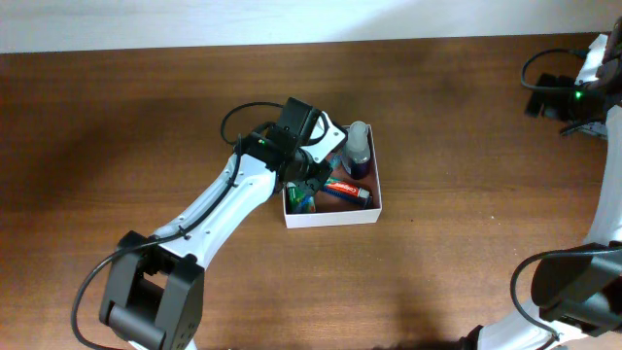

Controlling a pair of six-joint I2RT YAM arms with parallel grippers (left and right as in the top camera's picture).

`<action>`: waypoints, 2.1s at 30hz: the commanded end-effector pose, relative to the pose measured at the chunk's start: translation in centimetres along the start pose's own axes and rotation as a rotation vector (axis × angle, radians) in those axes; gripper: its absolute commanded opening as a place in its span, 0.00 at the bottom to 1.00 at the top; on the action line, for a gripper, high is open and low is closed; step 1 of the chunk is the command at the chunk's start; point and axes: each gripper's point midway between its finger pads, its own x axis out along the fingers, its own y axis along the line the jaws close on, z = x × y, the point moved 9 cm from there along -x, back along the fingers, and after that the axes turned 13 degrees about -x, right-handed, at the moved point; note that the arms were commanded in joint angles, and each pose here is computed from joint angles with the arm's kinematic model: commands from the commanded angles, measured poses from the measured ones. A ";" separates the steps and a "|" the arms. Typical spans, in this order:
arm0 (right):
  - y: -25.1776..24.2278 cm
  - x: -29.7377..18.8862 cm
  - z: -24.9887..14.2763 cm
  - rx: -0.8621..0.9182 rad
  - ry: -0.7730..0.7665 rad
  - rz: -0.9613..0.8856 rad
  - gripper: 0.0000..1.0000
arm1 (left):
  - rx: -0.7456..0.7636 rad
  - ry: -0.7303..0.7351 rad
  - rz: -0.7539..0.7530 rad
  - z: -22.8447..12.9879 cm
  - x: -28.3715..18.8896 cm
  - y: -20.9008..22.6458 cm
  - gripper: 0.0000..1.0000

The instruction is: Pack container

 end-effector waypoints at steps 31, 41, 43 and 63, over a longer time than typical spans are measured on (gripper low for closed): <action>-0.2 -0.3 0.1 0.003 -0.012 -0.005 0.98 | -0.634 -0.315 0.499 2.9 -13.1 16.8 0.91; -0.2 -0.3 0.1 0.003 -0.012 -0.005 0.98 | -0.638 -0.316 0.512 2.8 -13.2 17.0 0.99; -0.2 -0.3 0.1 0.003 -0.011 -0.006 0.98 | -0.638 -0.316 0.512 2.8 -13.2 17.0 0.99; 0.6 -3.4 1.4 -0.027 -0.178 0.010 0.98 | -0.638 -0.316 0.512 2.8 -13.2 17.0 0.99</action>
